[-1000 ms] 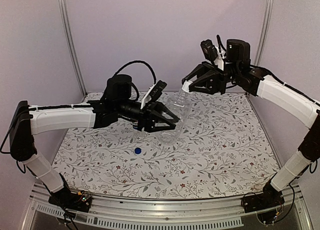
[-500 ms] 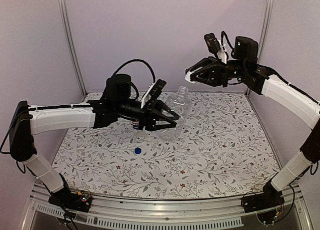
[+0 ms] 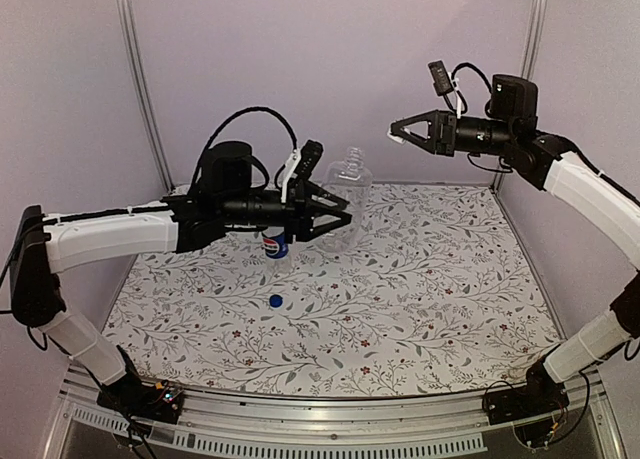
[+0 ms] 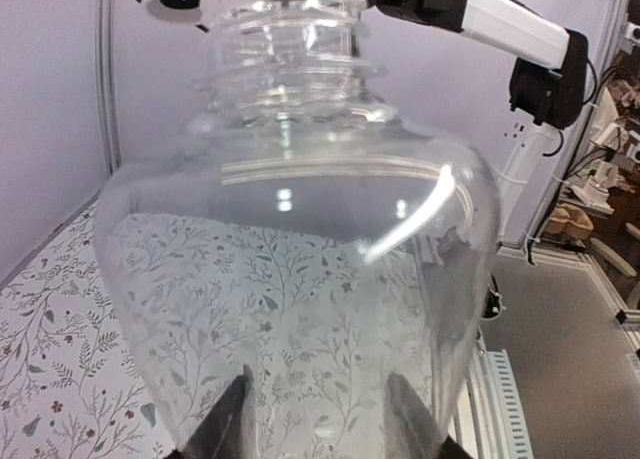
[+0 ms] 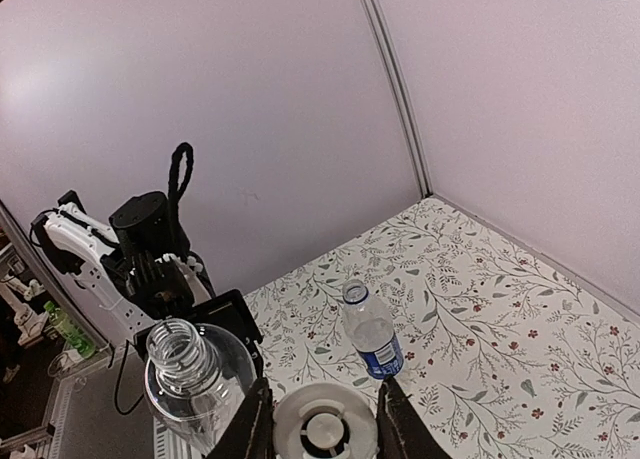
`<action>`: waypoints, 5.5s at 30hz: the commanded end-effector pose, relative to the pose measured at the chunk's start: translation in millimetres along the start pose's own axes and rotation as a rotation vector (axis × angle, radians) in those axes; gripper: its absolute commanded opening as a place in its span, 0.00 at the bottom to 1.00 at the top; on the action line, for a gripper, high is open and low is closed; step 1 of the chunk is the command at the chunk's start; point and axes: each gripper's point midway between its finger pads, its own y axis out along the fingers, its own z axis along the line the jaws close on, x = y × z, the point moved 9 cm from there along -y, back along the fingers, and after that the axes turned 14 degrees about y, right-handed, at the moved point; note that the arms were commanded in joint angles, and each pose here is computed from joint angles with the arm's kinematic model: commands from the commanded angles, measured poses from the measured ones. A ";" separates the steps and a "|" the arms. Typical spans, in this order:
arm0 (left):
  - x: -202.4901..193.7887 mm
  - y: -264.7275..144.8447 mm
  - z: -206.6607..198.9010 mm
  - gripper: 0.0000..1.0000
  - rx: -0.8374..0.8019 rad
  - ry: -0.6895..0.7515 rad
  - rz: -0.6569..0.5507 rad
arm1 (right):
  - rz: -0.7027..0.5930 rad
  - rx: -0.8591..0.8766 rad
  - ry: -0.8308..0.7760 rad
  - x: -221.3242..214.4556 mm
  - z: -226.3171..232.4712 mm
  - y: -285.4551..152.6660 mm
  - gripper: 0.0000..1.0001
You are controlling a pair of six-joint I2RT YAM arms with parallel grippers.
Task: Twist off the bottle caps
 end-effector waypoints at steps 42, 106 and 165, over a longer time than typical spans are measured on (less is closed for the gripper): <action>27.4 -59.8 34.6 0.31 0.460 0.011 -0.049 | 0.328 -0.373 0.075 -271.4 -104.6 72.4 0.16; 15.1 -38.7 23.5 0.35 0.229 0.028 -0.054 | 0.069 -0.196 -0.218 -67.5 56.8 42.6 0.99; 25.5 -38.1 14.4 1.00 0.356 0.072 0.003 | 0.088 -0.458 -0.194 -67.2 -25.0 75.2 0.00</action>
